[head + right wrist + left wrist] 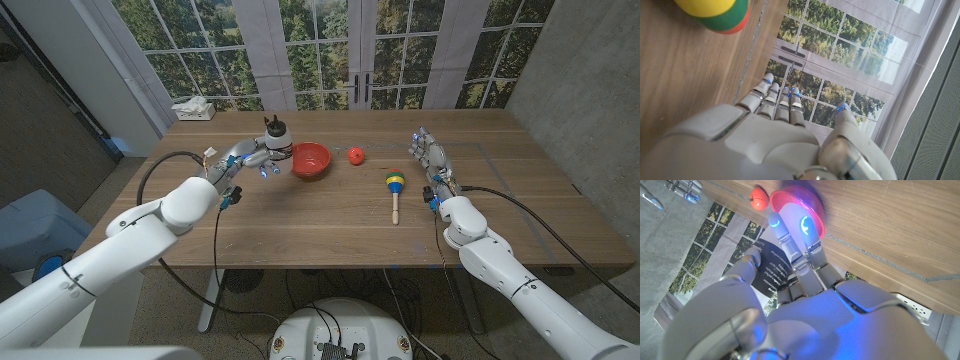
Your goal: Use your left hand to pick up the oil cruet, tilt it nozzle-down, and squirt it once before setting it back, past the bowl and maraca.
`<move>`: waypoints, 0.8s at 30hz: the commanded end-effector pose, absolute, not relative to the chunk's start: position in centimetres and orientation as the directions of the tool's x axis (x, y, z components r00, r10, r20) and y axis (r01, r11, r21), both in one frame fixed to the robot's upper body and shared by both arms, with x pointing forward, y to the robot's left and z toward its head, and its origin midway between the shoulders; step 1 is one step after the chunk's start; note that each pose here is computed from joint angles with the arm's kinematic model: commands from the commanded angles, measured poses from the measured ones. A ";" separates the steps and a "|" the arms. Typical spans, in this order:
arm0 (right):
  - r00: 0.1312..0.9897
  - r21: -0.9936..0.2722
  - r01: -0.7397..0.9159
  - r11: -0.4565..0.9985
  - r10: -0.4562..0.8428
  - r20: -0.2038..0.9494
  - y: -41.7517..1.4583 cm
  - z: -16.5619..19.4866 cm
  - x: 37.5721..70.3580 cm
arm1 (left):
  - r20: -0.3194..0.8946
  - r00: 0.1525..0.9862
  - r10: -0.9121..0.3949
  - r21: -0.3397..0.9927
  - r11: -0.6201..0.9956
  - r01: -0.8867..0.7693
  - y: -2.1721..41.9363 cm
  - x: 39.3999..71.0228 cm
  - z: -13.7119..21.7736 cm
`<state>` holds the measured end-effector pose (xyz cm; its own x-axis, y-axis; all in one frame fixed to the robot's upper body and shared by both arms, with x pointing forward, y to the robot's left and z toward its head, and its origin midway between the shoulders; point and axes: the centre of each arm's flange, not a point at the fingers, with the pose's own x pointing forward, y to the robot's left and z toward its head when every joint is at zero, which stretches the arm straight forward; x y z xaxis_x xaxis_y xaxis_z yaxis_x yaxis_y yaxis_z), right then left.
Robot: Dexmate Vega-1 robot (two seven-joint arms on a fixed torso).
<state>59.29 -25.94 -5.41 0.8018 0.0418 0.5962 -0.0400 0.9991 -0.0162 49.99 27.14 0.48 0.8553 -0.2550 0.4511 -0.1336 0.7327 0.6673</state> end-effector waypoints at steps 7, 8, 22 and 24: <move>0.807 -0.032 -0.030 0.999 0.043 0.589 -25.4 -5.9 58.0 | 0.323 0.859 -0.397 0.702 0.710 0.064 26.8 50.8 -2.0; 0.807 -0.035 -0.032 0.999 0.046 0.588 -25.3 -5.9 58.0 | 0.309 0.855 -0.416 0.706 0.703 0.087 26.8 51.0 -2.0; 0.797 -0.060 -0.021 0.998 0.053 0.602 -24.8 -5.3 57.0 | 0.245 0.827 -0.506 0.732 0.656 0.184 26.4 53.0 -3.4; 0.797 -0.065 -0.021 0.998 0.056 0.601 -24.6 -5.2 57.0 | 0.236 0.824 -0.515 0.739 0.645 0.192 26.3 53.2 -3.6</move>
